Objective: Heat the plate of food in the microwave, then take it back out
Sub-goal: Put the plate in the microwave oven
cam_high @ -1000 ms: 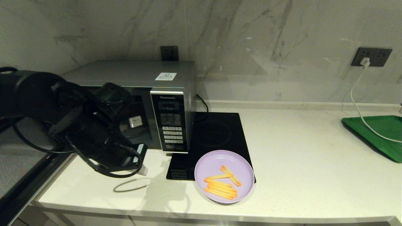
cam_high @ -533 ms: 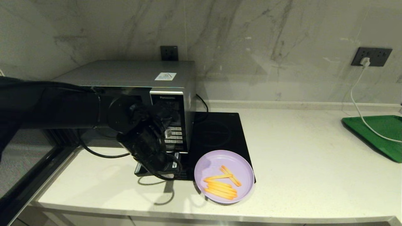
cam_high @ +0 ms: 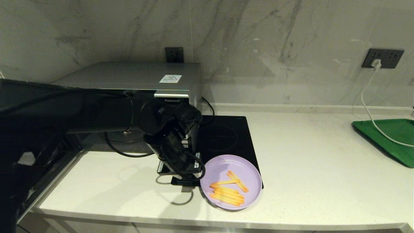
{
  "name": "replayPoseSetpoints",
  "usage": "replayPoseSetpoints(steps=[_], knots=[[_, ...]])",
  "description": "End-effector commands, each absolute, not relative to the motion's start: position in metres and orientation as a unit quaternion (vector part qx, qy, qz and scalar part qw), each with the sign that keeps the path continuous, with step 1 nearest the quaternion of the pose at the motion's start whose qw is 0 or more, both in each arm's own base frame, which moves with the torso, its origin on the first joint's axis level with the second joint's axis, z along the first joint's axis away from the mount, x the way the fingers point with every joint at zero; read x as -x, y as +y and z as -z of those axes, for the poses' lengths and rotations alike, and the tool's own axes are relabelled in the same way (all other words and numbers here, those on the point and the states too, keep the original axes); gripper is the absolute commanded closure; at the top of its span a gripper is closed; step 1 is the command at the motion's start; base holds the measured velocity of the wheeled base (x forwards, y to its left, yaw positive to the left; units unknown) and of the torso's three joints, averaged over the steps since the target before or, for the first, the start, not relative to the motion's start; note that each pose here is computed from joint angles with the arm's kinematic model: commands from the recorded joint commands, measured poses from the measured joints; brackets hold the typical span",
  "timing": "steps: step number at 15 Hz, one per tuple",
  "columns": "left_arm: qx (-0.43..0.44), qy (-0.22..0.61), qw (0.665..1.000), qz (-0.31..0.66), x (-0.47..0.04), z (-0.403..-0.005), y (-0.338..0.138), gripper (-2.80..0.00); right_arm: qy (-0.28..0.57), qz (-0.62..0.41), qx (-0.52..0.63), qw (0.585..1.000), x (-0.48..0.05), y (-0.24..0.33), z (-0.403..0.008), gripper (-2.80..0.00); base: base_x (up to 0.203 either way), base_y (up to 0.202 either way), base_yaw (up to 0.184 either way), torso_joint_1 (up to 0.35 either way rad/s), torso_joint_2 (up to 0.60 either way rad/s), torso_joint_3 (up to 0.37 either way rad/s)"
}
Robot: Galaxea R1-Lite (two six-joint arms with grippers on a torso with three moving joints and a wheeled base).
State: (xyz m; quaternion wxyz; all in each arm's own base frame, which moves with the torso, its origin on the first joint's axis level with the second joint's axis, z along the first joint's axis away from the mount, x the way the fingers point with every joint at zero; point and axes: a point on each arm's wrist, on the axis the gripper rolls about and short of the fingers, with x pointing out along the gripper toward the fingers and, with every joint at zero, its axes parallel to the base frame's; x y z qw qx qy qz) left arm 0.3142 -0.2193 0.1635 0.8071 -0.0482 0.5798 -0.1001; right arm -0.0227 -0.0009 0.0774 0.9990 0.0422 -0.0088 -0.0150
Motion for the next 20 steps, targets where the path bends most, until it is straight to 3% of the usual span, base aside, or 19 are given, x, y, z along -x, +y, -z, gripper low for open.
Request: replayPoseSetpoints(steps=[1,20], knots=[[0.03,0.589,0.803,0.086,-0.321,-0.144,-0.231,-2.8,-0.009,0.015,-0.042,0.999,0.023,-0.001,-0.077,0.0,0.0,0.0,0.0,0.0,0.0,0.0],[0.015,0.589,0.808,0.02,-0.332,-0.106,-0.249,-2.8,-0.009,0.015,-0.042,0.999,0.023,-0.001,-0.077,0.0,0.0,0.0,0.0,0.0,0.0,0.0]])
